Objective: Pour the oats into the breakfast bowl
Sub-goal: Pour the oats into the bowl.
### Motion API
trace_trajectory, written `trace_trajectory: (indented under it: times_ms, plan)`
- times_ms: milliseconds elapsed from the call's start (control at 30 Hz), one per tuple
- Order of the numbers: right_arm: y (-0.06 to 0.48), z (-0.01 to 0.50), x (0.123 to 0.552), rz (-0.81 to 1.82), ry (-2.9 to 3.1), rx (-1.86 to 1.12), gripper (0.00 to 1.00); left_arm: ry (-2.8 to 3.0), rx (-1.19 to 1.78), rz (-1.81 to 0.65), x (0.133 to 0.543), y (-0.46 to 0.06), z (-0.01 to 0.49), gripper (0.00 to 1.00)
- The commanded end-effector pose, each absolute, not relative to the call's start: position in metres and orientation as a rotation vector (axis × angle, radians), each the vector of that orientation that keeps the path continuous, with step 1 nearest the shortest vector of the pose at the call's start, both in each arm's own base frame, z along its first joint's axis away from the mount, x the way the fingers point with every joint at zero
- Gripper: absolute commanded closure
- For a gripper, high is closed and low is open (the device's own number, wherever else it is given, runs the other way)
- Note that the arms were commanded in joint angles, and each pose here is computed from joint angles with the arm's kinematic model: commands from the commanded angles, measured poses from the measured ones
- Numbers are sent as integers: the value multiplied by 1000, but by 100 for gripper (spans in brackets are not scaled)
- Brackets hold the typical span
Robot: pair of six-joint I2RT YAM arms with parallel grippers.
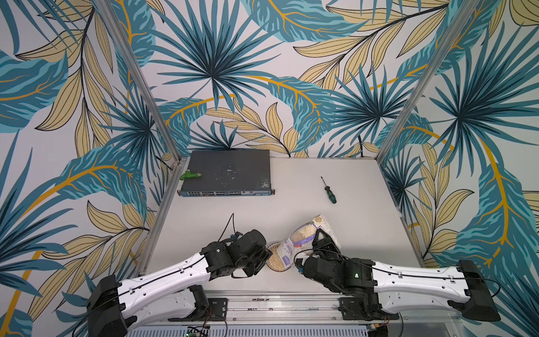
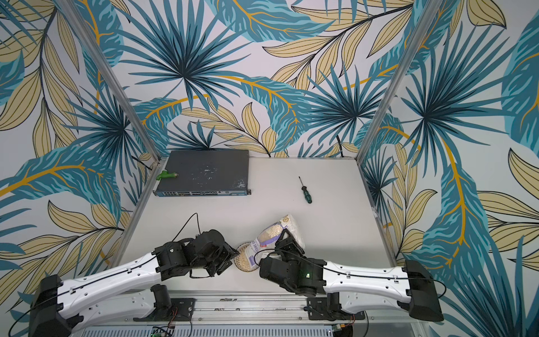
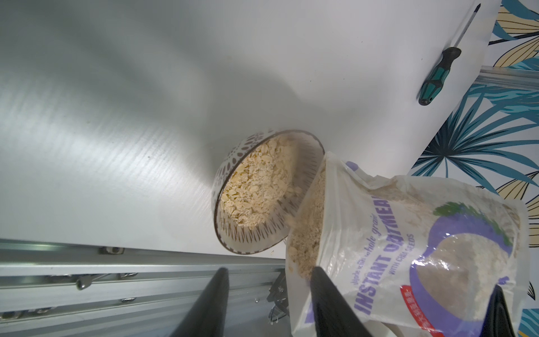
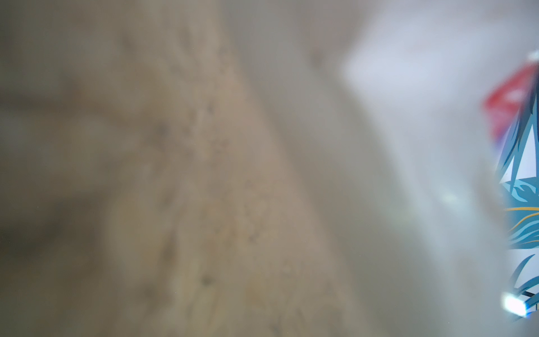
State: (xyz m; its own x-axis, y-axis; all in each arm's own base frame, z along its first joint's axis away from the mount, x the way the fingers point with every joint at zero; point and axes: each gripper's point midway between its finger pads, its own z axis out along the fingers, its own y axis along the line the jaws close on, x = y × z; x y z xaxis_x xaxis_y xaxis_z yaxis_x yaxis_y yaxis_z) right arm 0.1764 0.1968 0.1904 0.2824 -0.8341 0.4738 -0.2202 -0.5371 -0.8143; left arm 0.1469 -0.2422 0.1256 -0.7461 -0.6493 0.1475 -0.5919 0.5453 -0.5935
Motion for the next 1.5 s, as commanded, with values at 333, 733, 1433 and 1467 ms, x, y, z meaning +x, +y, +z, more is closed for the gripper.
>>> trace_trajectory:
  times_ms: [333,733,1433,1467]
  plan:
    - [188,218,181,-1281,1033,-1744,100,2674,-1072,-971,146,-239,126,51]
    - [191,227,182,-1273,1043,-1726,100,2669,-1076,-970,147,-240,126,51]
    - [194,200,182,-1325,994,-1805,100,2665,-1084,-967,149,-241,124,51]
    - [194,197,182,-1335,990,-1818,100,2666,-1084,-969,150,-242,124,51]
